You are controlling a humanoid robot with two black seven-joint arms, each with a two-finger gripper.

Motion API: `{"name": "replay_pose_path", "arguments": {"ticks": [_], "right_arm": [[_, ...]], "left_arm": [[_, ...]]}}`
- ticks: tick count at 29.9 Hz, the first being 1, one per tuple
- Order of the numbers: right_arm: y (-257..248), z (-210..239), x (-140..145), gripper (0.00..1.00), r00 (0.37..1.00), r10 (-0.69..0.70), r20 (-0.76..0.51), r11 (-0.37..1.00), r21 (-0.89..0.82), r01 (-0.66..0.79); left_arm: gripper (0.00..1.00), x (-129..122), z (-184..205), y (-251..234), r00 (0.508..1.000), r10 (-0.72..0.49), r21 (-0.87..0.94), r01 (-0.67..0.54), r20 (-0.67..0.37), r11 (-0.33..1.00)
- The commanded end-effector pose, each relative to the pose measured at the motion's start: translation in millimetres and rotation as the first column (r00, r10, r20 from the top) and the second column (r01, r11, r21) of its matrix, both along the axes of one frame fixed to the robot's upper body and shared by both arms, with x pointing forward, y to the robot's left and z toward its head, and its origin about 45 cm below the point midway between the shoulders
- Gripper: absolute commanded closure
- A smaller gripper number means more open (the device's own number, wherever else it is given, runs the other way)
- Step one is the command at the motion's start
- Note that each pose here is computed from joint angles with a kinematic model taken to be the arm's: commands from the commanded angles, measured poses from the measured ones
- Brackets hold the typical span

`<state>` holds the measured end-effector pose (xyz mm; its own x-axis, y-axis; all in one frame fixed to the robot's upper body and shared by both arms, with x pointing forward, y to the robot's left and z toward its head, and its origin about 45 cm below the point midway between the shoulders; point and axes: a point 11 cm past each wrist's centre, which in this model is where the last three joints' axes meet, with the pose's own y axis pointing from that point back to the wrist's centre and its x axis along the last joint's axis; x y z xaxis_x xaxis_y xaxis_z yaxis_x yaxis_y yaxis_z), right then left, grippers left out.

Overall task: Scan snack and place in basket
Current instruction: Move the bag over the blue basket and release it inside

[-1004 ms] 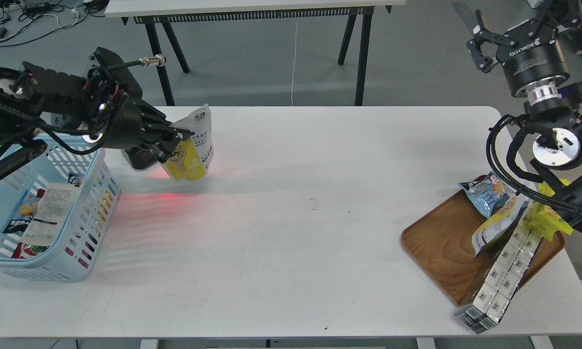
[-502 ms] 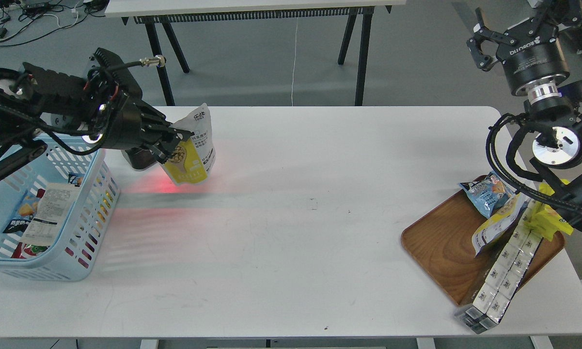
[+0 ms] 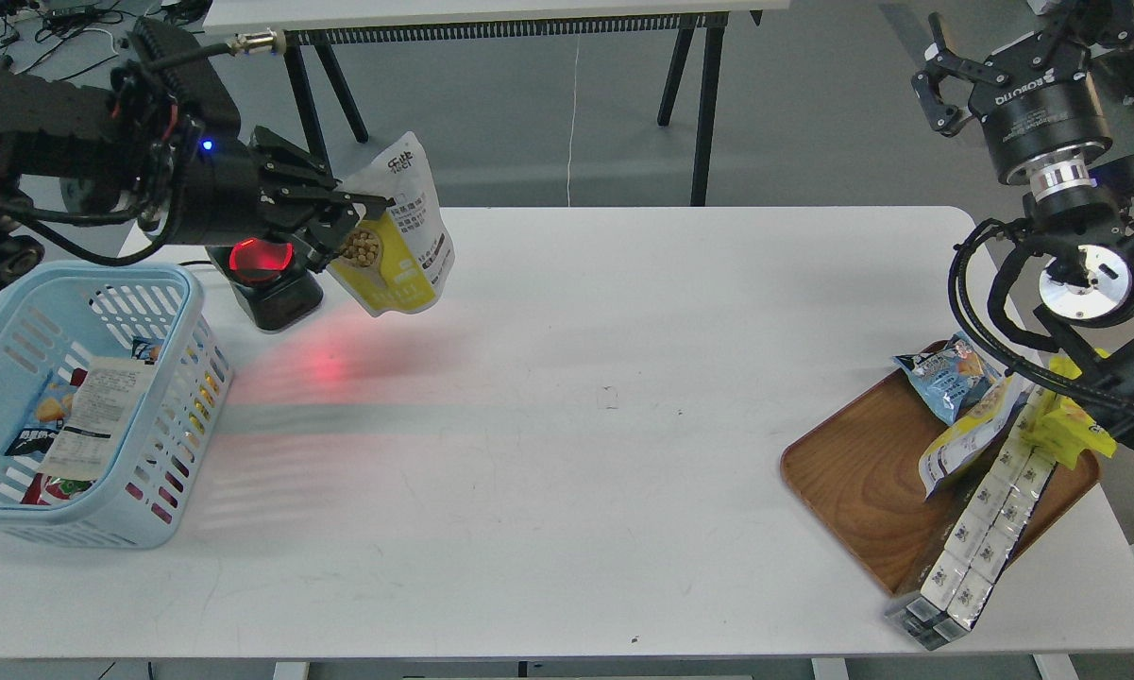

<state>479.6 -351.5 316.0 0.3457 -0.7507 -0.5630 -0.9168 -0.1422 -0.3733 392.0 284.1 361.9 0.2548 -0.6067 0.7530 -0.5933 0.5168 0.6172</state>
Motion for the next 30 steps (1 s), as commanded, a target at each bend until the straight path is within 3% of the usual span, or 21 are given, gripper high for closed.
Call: {"name": "replay_pose_path", "arguments": {"ticks": [1, 15, 30], "right_arm": [[-1.3, 0.0, -0.2, 0.01, 1.0, -0.001, 0.0, 1.0, -0.001, 0.001], [8.8, -4.9, 0.9, 0.01, 1.0, 0.016, -0.005, 1.0, 0.012, -0.016], [9.0, -6.3, 0.6, 0.01, 1.0, 0.018, -0.007, 1.0, 0.012, -0.018]], "left_arm": [[1.0, -3.8, 16.4, 29.0, 0.998, 0.064, 0.012, -0.064, 0.029, 0.998], [0.99, -40.9, 54.7, 146.1, 0.939, 0.334, 0.109, -0.342, 0.081, 0.933], [0.99, -80.3, 9.4, 194.4, 0.879, 0.468, 0.184, -0.448, -0.087, 0.875]]}}
